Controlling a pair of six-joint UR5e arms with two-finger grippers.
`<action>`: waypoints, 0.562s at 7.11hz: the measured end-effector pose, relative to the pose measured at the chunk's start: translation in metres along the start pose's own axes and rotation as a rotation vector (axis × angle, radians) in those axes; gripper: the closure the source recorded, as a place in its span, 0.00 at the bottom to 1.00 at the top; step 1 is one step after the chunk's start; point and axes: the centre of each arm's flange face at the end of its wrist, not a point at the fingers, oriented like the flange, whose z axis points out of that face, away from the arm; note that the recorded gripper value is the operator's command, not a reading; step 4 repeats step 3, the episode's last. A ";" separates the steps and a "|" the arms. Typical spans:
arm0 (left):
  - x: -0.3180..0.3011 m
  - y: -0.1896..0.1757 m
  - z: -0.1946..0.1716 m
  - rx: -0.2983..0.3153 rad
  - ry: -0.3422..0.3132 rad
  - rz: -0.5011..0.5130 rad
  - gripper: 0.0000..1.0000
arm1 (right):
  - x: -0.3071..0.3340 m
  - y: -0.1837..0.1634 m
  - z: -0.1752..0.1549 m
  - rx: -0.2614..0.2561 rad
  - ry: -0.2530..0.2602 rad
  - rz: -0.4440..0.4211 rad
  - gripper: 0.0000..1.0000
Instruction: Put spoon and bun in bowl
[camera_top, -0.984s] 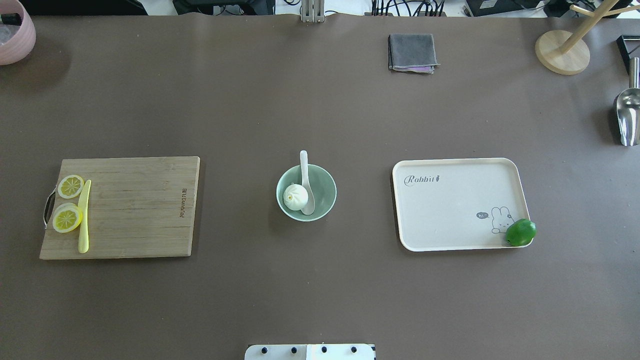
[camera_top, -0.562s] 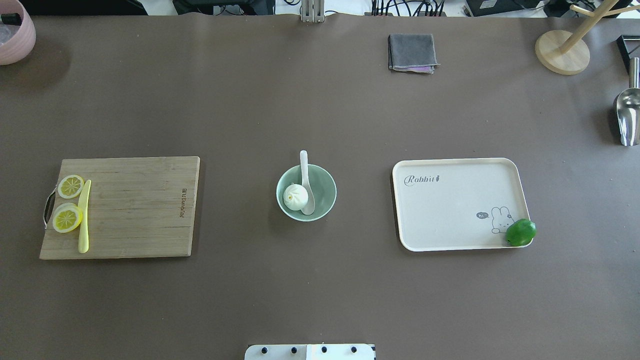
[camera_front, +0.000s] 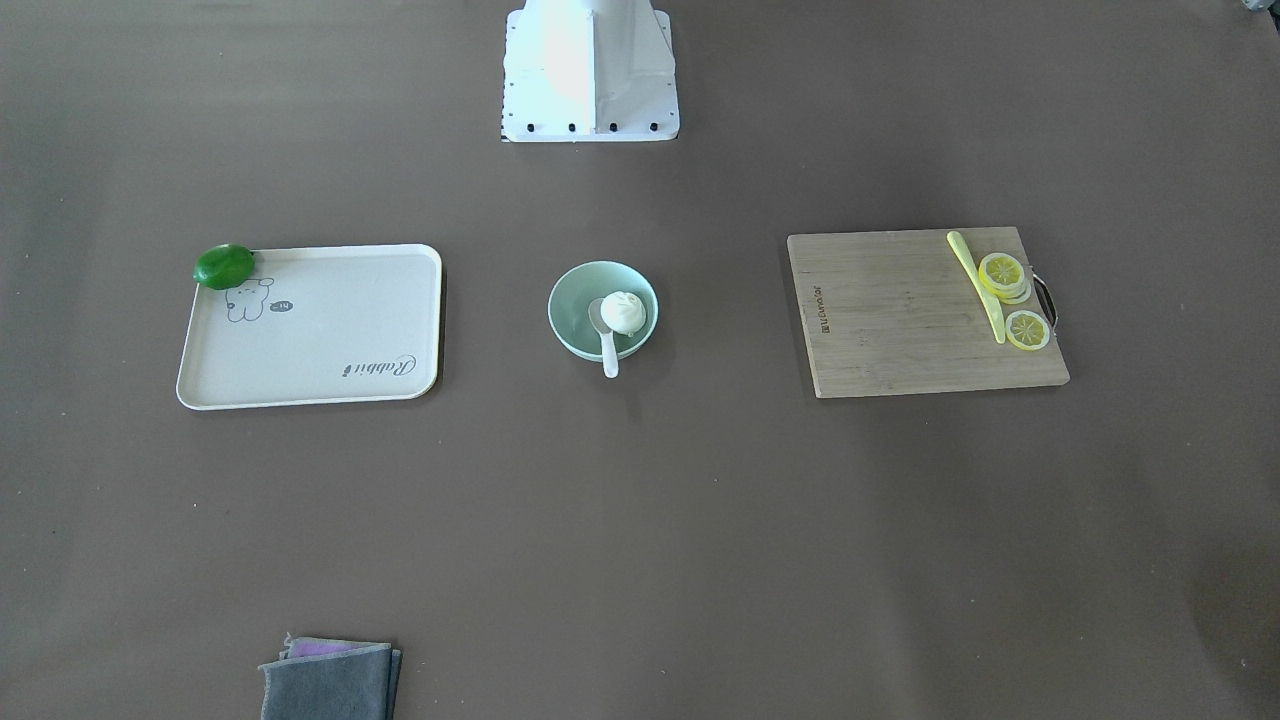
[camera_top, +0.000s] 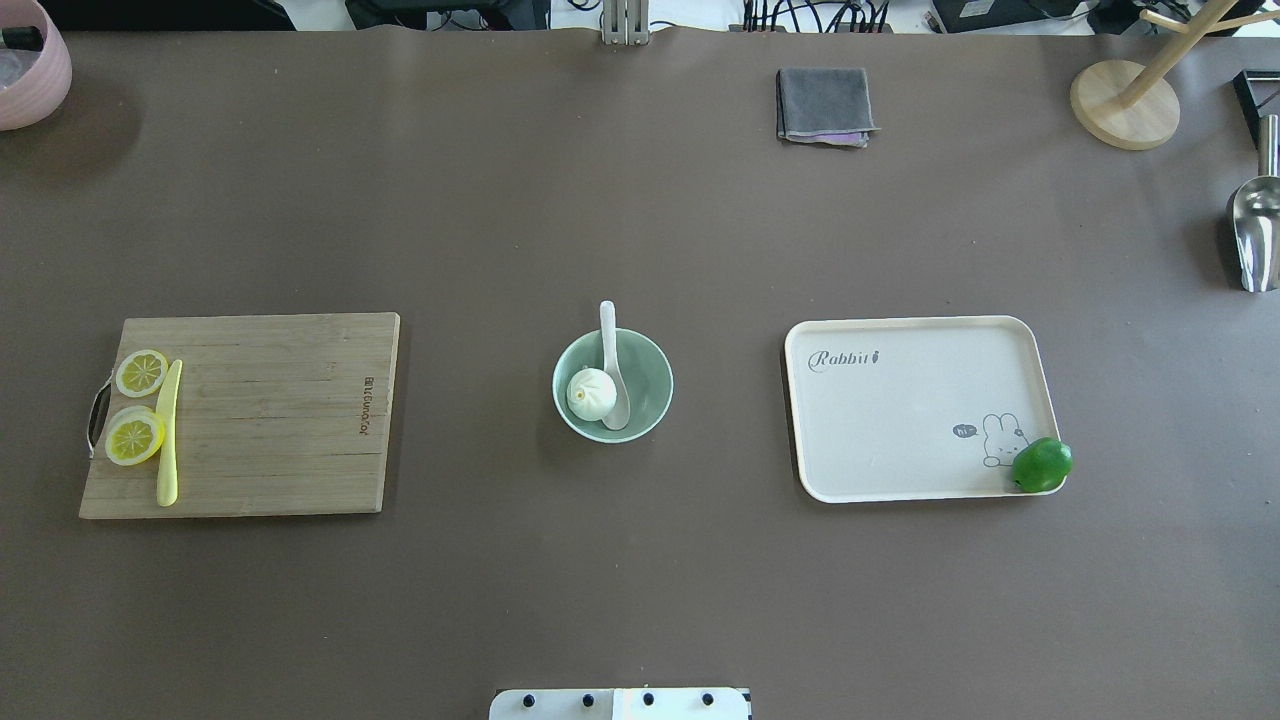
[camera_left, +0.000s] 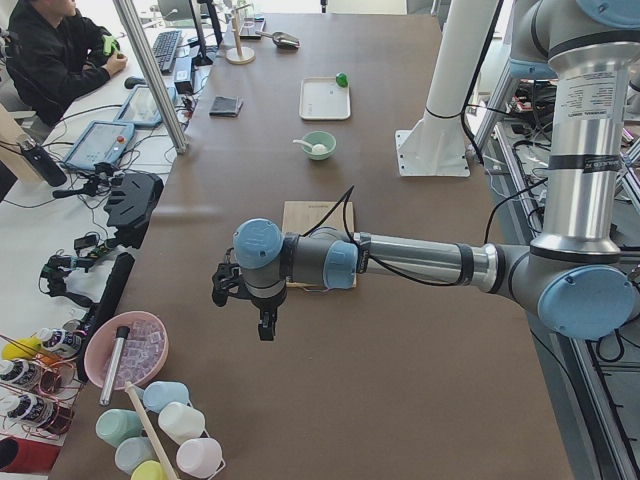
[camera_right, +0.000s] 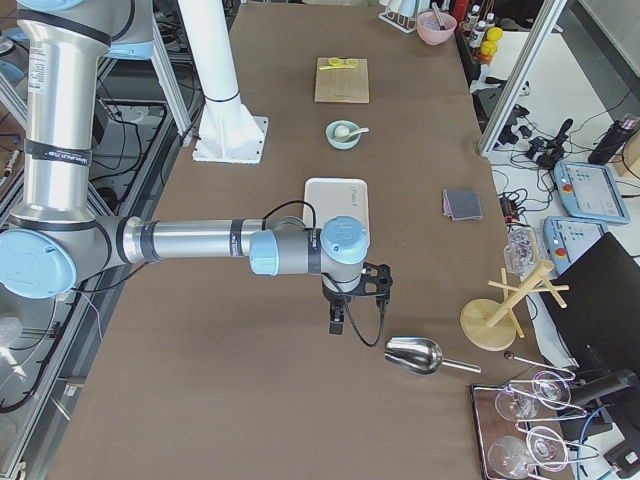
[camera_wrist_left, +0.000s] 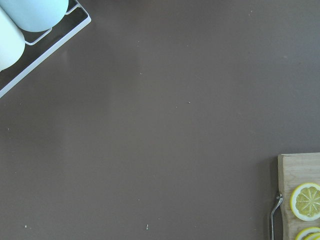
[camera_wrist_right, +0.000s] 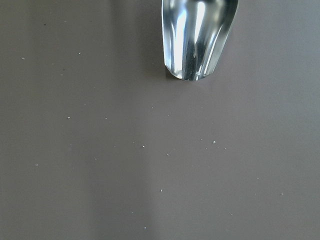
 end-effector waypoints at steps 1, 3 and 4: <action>0.000 0.000 0.000 0.000 0.000 0.000 0.02 | 0.000 0.000 0.000 -0.001 -0.001 0.001 0.00; 0.001 0.000 0.000 0.000 0.000 0.000 0.02 | 0.000 0.000 0.001 -0.002 -0.004 0.002 0.00; 0.001 0.000 0.000 0.000 0.000 0.000 0.02 | 0.000 0.000 0.001 -0.002 -0.004 0.002 0.00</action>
